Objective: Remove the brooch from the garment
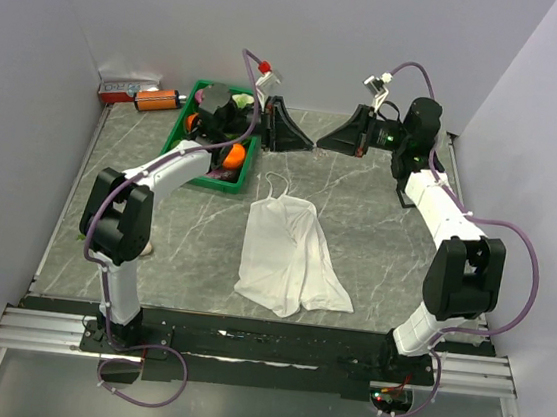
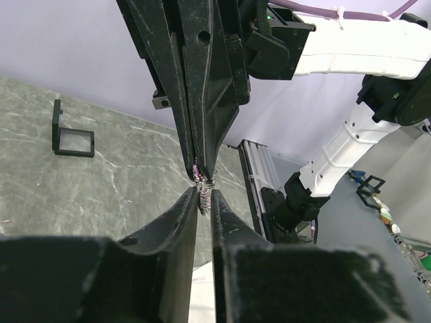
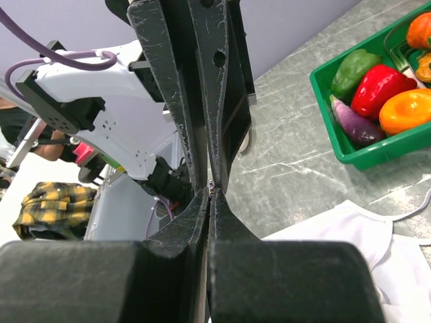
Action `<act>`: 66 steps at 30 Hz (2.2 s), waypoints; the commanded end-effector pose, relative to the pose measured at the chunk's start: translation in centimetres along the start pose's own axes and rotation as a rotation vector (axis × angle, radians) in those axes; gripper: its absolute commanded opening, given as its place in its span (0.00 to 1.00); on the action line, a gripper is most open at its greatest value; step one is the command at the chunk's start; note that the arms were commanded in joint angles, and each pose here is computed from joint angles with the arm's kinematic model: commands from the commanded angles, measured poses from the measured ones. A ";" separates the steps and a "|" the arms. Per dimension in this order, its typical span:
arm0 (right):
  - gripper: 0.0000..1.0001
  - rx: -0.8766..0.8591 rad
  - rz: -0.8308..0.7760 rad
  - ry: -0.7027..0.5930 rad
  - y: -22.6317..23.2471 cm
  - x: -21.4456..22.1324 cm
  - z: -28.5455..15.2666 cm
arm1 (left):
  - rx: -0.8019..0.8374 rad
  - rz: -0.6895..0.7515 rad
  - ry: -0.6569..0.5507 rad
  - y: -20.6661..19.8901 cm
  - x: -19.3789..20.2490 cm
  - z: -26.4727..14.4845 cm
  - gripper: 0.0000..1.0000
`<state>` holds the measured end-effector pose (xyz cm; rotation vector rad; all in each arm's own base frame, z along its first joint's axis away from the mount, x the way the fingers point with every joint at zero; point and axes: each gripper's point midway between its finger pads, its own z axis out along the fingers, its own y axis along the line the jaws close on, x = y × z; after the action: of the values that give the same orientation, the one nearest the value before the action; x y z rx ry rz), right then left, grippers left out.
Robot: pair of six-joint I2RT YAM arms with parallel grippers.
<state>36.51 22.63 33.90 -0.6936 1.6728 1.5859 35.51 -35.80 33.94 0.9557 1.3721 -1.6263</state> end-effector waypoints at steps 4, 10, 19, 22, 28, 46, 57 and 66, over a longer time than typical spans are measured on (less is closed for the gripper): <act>0.00 -0.005 -0.070 -0.023 0.1 -1.8 0.3 | 0.060 0.071 0.018 -1.6 -0.7 0.0 0.11; 0.00 -0.013 -0.076 -0.025 0.2 -2.0 0.6 | 0.059 0.056 0.041 -1.2 0.1 0.0 0.11; 0.00 -0.020 -0.082 -0.022 -0.1 -2.2 1.0 | 0.065 0.050 0.061 -0.8 0.6 0.0 0.14; 0.00 -0.020 -0.081 -0.020 -0.1 -2.2 1.1 | 0.068 0.047 0.062 -0.8 0.6 0.0 0.01; 0.58 -0.013 -0.129 -0.010 0.1 -2.6 0.2 | 0.057 0.061 0.049 -0.9 -0.1 -0.3 0.01; 0.74 0.130 -0.650 0.184 1.9 2.2 0.0 | 0.064 0.104 0.052 -2.4 -0.8 -1.1 0.01; 0.50 0.090 -0.595 0.221 2.5 2.9 0.3 | 0.065 0.112 0.050 -2.7 -1.0 -1.2 0.01; 0.37 0.140 -0.539 0.218 1.5 2.7 0.4 | 0.067 0.113 0.053 -2.8 -0.9 -1.1 0.01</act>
<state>33.20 23.47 31.63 -1.1861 1.5414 1.0494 34.46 -34.86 32.77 1.0654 1.3786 -1.6345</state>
